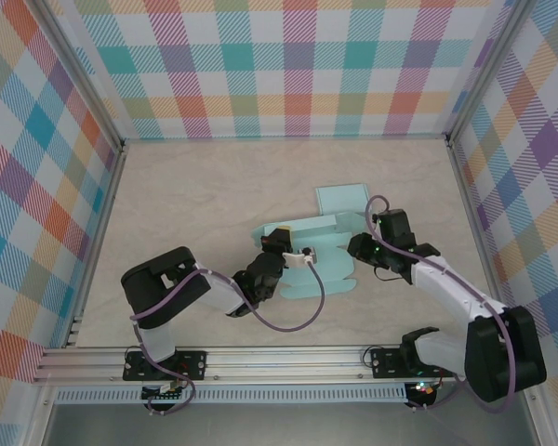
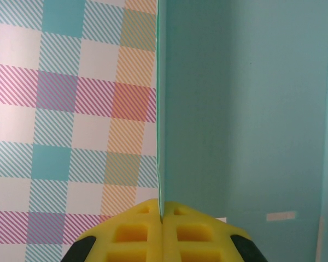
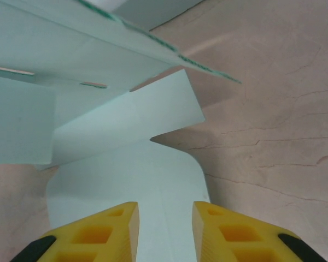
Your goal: Fold the paper box
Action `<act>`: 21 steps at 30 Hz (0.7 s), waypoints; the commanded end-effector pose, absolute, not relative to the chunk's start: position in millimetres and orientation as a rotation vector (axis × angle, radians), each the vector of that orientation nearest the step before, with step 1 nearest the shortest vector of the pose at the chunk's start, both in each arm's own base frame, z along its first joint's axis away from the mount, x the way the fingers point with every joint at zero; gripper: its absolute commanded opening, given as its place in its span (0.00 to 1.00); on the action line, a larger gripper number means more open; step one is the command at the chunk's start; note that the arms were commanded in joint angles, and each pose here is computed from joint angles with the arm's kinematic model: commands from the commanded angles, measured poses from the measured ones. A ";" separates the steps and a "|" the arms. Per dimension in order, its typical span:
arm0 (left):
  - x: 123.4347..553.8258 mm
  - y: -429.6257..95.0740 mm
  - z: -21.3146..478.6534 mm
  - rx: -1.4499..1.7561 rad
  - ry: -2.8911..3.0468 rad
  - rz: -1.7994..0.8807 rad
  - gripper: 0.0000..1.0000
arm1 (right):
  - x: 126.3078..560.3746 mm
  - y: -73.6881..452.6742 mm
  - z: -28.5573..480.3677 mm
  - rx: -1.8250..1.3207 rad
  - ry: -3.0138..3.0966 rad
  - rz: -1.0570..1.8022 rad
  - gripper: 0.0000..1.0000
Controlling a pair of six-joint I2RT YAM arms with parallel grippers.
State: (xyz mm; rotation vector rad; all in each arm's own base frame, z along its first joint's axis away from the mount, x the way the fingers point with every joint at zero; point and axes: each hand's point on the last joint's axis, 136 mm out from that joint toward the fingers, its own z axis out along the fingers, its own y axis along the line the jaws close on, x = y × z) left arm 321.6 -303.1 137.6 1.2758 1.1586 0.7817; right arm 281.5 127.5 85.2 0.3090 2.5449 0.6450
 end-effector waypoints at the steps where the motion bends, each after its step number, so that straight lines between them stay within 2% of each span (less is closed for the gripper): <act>1: 318.7 -302.0 148.0 1.239 1.160 0.735 0.00 | 298.9 132.8 88.9 0.302 2.477 0.683 0.36; 7: 317.4 -302.0 153.3 1.216 1.166 0.701 0.00 | 314.7 123.6 77.7 0.310 2.447 0.597 0.40; 21: 318.6 -300.3 156.6 1.188 1.191 0.669 0.00 | 326.5 129.1 67.9 0.277 2.384 0.649 0.43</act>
